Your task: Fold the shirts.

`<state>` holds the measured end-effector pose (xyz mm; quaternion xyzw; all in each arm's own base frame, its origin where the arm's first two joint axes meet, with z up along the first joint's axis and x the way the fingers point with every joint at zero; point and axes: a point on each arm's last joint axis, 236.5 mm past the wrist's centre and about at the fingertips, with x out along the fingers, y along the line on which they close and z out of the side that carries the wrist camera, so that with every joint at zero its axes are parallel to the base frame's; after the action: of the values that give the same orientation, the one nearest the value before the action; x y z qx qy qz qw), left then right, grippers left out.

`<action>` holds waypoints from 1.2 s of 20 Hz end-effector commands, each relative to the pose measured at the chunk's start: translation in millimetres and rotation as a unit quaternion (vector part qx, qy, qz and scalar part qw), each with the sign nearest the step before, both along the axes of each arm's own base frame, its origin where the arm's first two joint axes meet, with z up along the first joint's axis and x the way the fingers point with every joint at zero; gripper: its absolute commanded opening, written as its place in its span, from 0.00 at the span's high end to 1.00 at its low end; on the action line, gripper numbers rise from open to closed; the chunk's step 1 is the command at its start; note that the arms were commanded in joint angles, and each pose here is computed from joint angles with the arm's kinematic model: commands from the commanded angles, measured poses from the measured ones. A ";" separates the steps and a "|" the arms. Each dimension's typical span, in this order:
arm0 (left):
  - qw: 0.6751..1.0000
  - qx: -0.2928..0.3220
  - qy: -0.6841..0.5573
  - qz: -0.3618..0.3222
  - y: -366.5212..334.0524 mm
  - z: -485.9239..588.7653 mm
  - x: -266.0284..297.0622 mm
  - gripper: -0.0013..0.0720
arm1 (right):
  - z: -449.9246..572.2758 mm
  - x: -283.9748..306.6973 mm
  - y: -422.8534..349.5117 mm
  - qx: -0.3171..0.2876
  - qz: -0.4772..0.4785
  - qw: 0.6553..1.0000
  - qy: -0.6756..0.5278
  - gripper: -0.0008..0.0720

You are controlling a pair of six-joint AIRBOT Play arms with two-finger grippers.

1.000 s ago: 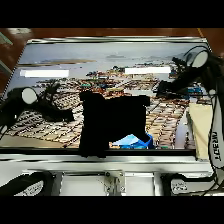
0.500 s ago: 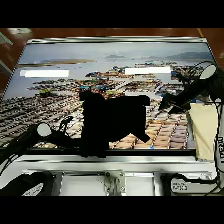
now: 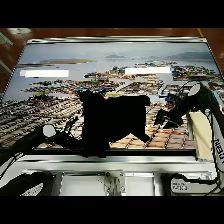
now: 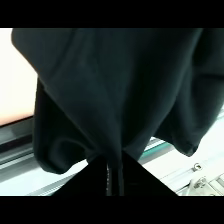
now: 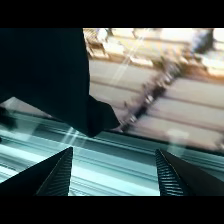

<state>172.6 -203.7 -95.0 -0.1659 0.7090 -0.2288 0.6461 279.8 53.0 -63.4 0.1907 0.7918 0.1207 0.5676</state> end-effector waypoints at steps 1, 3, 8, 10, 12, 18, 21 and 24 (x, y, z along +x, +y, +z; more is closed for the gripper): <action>1.000 -0.011 -0.026 -0.001 0.1 11.7 6.2 0.93 | -22.8 -9.8 28.1 0.049 -0.031 0.998 -0.001 0.12; 1.000 -0.010 -0.029 0.000 1.1 12.2 7.4 0.93 | -34.9 -16.5 42.6 0.048 -0.011 0.999 -0.007 0.12; 0.999 -0.013 -0.039 0.000 -1.4 18.0 14.2 0.93 | -54.8 -19.6 76.9 0.031 0.037 0.999 -0.020 0.12; 0.998 -0.018 -0.063 0.007 -5.2 27.1 30.0 0.93 | -60.3 -29.6 86.2 0.031 0.047 0.998 0.002 0.12; 0.996 -0.023 -0.083 0.014 -7.1 36.2 44.0 0.93 | -63.0 -36.8 93.8 0.032 0.063 0.997 0.012 0.48; 0.964 0.101 -0.246 -0.001 69.1 138.0 114.1 0.93 | 29.6 10.6 103.3 0.066 0.117 0.982 -0.136 0.91; 0.883 0.102 -0.448 0.097 115.5 303.8 156.3 0.93 | 180.3 67.3 99.1 0.036 0.179 0.897 -0.402 0.91; 0.725 0.072 -0.659 0.185 151.0 500.7 121.7 0.93 | 403.9 75.6 62.1 -0.052 0.079 0.726 -0.681 0.91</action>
<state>331.3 -96.5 243.8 -0.0649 0.2943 -0.1600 0.9400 362.5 144.9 155.3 0.0073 0.4629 0.2841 0.8397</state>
